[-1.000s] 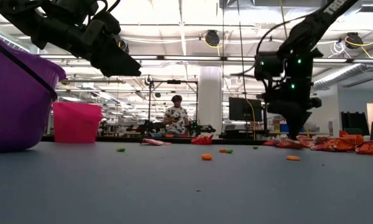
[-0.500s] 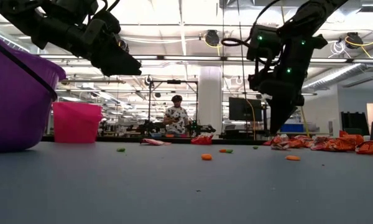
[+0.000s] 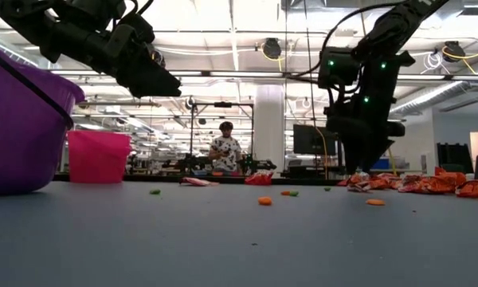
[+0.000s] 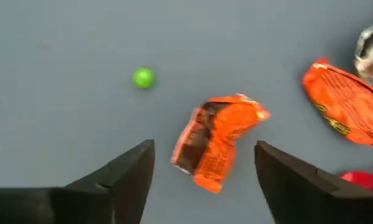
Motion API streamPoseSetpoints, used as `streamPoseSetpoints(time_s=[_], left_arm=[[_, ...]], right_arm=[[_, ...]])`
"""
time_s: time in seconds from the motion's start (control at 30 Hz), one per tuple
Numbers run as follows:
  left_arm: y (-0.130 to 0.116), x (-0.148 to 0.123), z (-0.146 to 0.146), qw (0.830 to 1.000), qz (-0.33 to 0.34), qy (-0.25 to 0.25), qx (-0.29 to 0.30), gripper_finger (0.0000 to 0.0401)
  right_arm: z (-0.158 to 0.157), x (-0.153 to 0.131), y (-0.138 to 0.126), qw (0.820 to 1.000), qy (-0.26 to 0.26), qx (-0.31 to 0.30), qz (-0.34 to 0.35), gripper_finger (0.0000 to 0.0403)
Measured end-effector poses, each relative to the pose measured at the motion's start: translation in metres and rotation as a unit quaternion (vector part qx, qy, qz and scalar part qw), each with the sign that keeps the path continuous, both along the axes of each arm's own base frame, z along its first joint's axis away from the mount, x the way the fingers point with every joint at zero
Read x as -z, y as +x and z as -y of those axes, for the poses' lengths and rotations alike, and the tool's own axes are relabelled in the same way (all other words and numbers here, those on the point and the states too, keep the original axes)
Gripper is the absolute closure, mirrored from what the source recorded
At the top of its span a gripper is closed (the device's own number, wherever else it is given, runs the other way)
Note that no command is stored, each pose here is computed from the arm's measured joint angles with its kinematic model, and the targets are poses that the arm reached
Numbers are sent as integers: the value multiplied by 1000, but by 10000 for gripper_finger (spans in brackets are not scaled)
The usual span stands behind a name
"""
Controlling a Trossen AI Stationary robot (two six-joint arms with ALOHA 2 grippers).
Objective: Organize candy in baskets
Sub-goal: Put the orange chocolate into the pink bucket
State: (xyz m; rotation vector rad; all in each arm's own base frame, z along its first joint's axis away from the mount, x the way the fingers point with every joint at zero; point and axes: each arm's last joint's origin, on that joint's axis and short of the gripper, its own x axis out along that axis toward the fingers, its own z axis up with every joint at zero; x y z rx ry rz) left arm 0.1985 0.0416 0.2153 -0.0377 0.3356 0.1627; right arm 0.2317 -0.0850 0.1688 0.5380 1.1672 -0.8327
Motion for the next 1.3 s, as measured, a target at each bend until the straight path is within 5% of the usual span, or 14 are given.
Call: streamPoseSetpoints(time_s=[0.3, 0.63, 0.8, 0.97, 1.3], left_arm=[[0, 0, 0, 1000, 1, 0, 1, 163], [0, 0, 0, 1000, 2, 2, -1, 163], [1, -3, -1, 999, 16, 16, -23, 163], [2, -9, -2, 998, 50, 8, -29, 163], [8, -10, -2, 994, 82, -60, -46, 163]], right_arm=[[9, 30, -3, 999, 17, 4, -28, 156], [8, 29, 4, 998, 3, -54, -16, 335], [-3, 25, 18, 989, -25, -147, 11, 376], [-23, 15, 44, 960, -87, -248, 98, 364], [-53, -17, 81, 866, -223, -353, 274, 360]])
